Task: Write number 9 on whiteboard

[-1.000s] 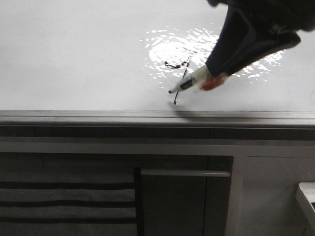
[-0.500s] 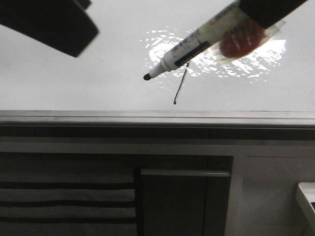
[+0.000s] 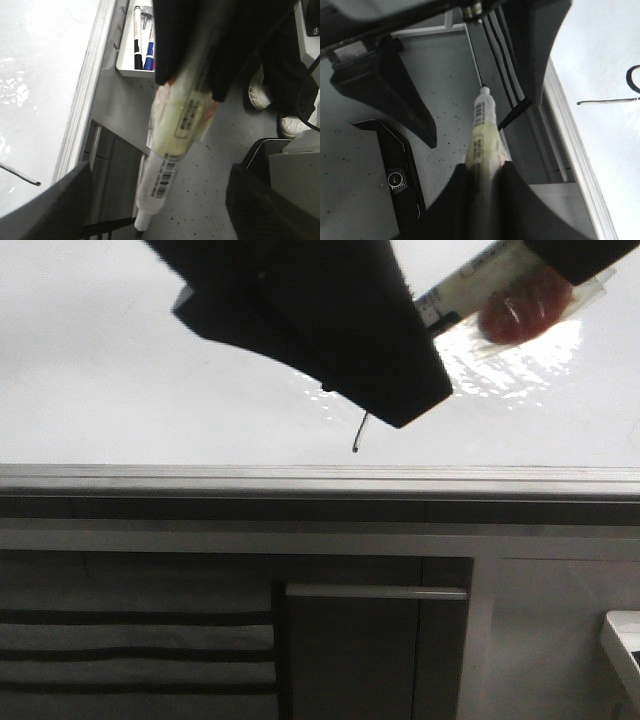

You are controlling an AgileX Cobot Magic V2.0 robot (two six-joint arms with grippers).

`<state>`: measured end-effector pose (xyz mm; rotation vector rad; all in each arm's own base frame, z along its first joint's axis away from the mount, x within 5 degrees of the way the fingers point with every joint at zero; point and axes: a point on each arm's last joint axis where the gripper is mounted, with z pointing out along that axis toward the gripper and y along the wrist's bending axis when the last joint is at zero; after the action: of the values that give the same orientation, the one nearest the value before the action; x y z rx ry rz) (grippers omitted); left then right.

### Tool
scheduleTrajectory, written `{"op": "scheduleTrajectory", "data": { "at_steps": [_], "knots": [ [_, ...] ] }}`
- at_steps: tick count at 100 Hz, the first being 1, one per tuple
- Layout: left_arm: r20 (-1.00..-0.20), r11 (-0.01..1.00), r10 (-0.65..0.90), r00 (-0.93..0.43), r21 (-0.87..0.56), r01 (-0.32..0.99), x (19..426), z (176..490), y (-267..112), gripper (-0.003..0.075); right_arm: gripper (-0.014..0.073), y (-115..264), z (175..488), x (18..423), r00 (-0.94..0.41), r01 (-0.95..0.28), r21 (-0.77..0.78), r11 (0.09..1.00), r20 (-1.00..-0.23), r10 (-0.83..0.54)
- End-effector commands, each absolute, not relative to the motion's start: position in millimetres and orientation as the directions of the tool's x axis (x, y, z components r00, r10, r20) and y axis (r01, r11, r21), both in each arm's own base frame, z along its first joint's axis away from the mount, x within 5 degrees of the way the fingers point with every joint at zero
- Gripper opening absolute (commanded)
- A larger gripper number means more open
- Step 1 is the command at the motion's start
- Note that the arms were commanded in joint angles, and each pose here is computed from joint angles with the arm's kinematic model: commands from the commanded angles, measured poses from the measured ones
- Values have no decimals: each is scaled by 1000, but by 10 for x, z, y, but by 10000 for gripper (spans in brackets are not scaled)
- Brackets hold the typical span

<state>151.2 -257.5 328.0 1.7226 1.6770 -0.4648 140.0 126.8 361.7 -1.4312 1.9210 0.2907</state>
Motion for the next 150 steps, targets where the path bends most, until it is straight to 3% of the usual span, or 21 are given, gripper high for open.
{"op": "scheduleTrajectory", "data": {
  "at_steps": [1, 8, 31, 45, 91, 115, 124, 134, 150],
  "knots": [
    [-746, 102, 654, 125, 251, 963, 1492, 3510, -2593, 511, -45, 1258, 3780, 1405, -90, -882, -270, 385, -708, -700],
    [-749, 105, 651, 126, 254, 961, 1495, 3515, -2596, 489, -46, 1258, 3780, 1405, -90, -882, -270, 385, -708, -700],
    [-748, 105, 652, 126, 253, 962, 1498, 3510, -2599, 273, -46, 1260, 3783, 1406, -89, -882, -270, 387, -711, -697],
    [-748, 105, 652, 126, 253, 962, 1498, 3510, -2599, 192, -45, 1267, 3790, 1406, -90, -882, -264, 391, -720, -688],
    [-747, 104, 653, 125, 252, 962, 1497, 3508, -2599, 138, -45, 1290, 3817, 1412, -89, -878, -252, 407, -749, -656],
    [-746, 104, 653, 126, 253, 962, 1497, 3508, -2598, -17, -45, 1287, 3809, 1405, -93, -882, -247, 402, -744, -662],
    [-746, 104, 653, 126, 253, 962, 1497, 3508, -2598, -20, -40, 1286, 3807, 1404, -93, -882, -247, 400, -742, -664],
    [-744, 103, 656, 130, 258, 961, 1499, 3507, -2597, -20, 44, 1284, 3805, 1404, -93, -882, -248, 400, -740, -666],
    [-731, 126, 673, 116, 267, 955, 1563, 3518, -2520, -20, 308, 1247, 3801, 1413, -97, -872, -271, 408, -722, -685]
  ]
}}
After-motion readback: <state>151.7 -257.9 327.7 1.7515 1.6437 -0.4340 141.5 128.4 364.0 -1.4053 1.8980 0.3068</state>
